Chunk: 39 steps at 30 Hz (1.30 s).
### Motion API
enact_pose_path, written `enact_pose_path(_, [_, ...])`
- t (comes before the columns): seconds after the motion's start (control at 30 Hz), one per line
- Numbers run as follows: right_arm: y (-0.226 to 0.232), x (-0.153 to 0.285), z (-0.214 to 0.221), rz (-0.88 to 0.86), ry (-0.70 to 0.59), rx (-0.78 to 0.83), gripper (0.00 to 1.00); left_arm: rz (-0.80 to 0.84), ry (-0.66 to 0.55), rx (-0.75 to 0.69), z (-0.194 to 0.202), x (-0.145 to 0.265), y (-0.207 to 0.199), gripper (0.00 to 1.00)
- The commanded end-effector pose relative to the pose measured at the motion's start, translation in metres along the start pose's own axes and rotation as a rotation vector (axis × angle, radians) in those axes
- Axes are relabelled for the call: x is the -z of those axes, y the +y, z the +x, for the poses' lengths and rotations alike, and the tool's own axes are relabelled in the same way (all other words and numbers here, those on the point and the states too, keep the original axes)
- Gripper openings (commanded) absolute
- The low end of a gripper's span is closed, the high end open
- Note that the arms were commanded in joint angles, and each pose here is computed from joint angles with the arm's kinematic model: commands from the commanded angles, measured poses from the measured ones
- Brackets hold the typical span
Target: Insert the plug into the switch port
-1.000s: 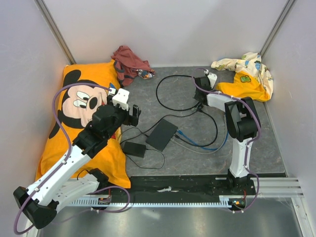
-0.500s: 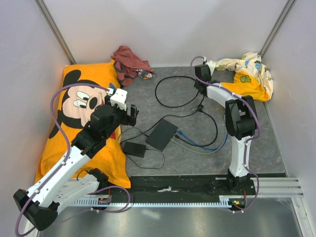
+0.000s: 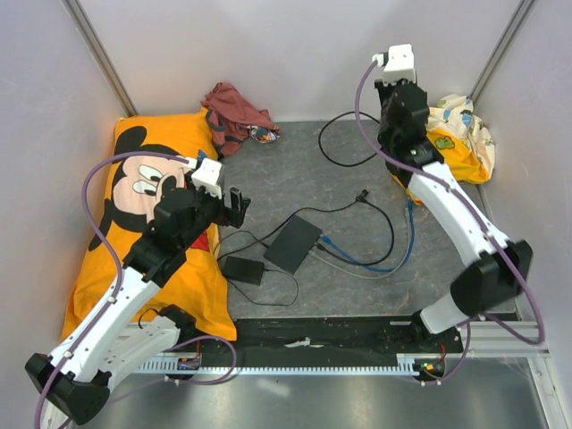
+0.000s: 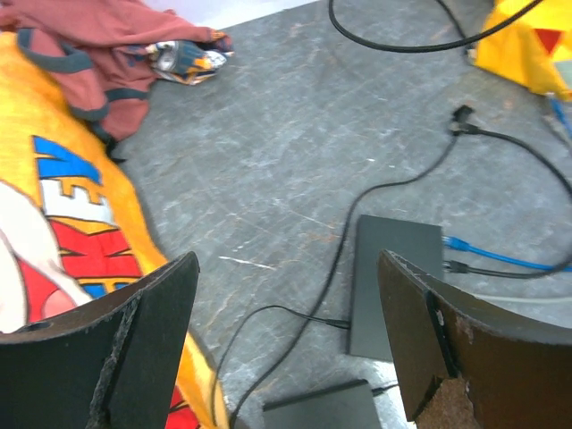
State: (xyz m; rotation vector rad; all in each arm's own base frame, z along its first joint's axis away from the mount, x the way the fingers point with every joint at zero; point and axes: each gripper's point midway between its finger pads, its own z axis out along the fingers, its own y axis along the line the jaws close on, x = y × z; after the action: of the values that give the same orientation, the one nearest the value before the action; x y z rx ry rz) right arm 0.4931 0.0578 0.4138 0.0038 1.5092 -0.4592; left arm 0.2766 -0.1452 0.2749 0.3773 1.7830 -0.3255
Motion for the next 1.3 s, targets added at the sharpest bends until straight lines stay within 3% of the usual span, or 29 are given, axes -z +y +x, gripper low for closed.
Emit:
enact_pose_path(0.0, [0.016,0.058,-0.003,-0.127,-0.059,0.238,0.00,0.125,-0.049,0.060,-0.016,0.003,-0.022,0.87])
enact_pose_path(0.1, [0.066,0.106,0.027,-0.397,-0.051,0.310,0.00,0.190,-0.066,0.096,-0.022,0.004,-0.035,0.87])
enact_pose_path(0.23, [0.112,0.165,0.070,-0.664,-0.036,0.239,0.00,0.302,-0.081,0.204,-0.028,0.005,-0.057,0.87])
enact_pose_path(0.47, [0.145,0.242,0.115,-0.907,-0.031,0.093,0.00,0.504,-0.060,0.424,-0.025,-0.014,-0.098,0.87])
enact_pose_path(0.63, [0.154,0.265,0.128,-0.957,-0.027,0.004,0.01,0.613,0.000,0.522,-0.022,-0.034,-0.125,0.87])
enact_pose_path(0.83, [0.163,0.285,0.126,-1.019,-0.042,-0.019,0.01,0.643,0.040,0.527,-0.022,-0.055,-0.149,0.87])
enact_pose_path(1.07, [0.175,0.297,0.130,-1.009,-0.053,0.054,0.01,0.561,0.037,0.599,-0.026,-0.069,-0.148,0.88])
enact_pose_path(1.27, [0.182,0.301,0.124,-0.993,-0.076,0.054,0.01,0.503,0.110,0.621,-0.006,-0.077,-0.146,0.82])
